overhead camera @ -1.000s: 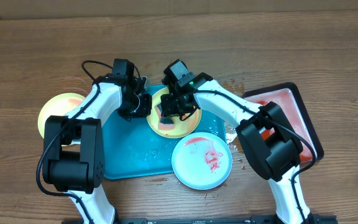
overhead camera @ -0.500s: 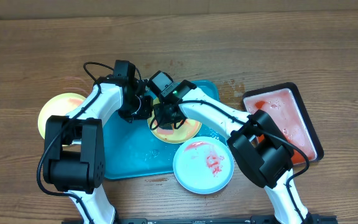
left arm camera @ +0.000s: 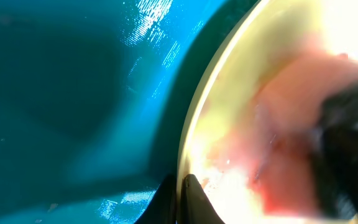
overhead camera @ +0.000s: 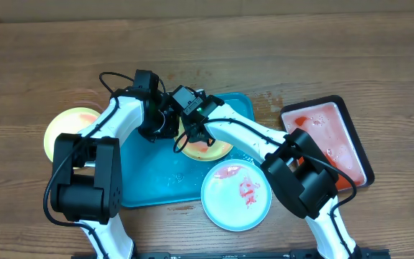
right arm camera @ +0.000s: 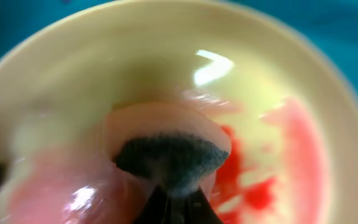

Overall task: Clean dirty plates on tray and stack at the side
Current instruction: 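Scrub the small yellow plate with the sponge, left gripper holding rim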

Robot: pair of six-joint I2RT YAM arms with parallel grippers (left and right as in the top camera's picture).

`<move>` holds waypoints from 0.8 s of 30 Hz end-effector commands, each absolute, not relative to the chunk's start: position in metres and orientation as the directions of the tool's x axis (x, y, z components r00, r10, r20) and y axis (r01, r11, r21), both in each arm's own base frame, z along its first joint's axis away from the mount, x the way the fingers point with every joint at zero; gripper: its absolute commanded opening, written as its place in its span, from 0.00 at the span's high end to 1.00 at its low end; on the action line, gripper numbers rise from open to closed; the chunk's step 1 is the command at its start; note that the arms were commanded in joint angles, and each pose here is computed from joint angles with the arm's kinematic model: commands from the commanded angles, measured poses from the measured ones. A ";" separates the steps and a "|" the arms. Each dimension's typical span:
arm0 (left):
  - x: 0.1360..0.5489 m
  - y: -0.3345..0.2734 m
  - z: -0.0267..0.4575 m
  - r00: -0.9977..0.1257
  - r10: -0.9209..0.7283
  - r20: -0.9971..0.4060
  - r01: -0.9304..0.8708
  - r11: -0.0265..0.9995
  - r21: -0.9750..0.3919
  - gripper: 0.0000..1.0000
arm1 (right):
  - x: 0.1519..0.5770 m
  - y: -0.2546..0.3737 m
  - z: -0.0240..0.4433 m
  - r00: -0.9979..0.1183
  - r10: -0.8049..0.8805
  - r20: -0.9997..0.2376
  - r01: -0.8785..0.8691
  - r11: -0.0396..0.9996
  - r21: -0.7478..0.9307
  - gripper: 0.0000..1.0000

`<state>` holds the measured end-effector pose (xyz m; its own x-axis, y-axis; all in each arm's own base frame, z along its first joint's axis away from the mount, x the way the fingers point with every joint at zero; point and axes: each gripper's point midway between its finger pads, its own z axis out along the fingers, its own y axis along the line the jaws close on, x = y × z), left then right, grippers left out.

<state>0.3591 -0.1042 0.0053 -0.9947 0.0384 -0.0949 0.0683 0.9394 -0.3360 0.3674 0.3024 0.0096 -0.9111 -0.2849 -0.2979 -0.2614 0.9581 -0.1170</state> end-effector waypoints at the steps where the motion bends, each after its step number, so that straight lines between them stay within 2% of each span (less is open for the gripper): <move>1: 0.348 -0.097 -0.004 -0.997 0.050 -0.056 0.065 0.951 -0.303 0.95 | 0.387 0.226 -0.027 -0.931 -0.263 -0.255 -0.158 0.916 -0.368 0.96; 7: 0.348 -0.096 -0.004 -0.998 0.042 -0.054 0.056 0.953 -0.298 0.95 | 0.406 0.187 -0.025 -0.948 -0.186 -0.259 -0.073 0.918 -0.390 0.96; 10: 0.349 -0.094 -0.005 -0.998 0.031 -0.052 0.045 0.957 -0.288 0.95 | 0.402 0.176 -0.030 -0.968 -0.148 -0.204 -0.069 0.934 -0.350 0.96; 12: 0.349 -0.094 -0.005 -0.998 0.032 -0.052 0.046 0.957 -0.288 0.96 | 0.386 0.187 -0.039 -0.978 -0.185 -0.098 -0.157 0.958 -0.241 0.96; 14: 0.349 -0.094 -0.005 -0.998 0.032 -0.052 0.045 0.957 -0.287 0.96 | 0.360 0.218 -0.045 -0.957 -0.291 0.016 -0.291 0.956 -0.024 0.96; 17: 0.349 -0.094 -0.005 -0.998 0.032 -0.052 0.045 0.957 -0.288 0.96 | 0.323 0.273 -0.034 -0.905 -0.418 0.078 -0.371 0.866 0.336 0.96; 20: 0.349 -0.094 -0.005 -0.998 0.032 -0.052 0.046 0.957 -0.288 0.96 | 0.308 0.307 -0.021 -0.887 -0.457 0.065 -0.366 0.784 0.502 0.96; 24: 0.349 -0.095 -0.005 -0.998 0.032 -0.052 0.046 0.956 -0.291 0.95 | 0.297 0.335 -0.015 -0.874 -0.485 0.033 -0.384 0.731 0.564 0.96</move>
<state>0.3550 -0.0969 0.0036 -0.9971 0.0234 -0.0718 0.0448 0.9485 -0.3136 0.3640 0.2874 0.0092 -0.9252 -0.3668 -0.0977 -0.3763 0.8527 0.3623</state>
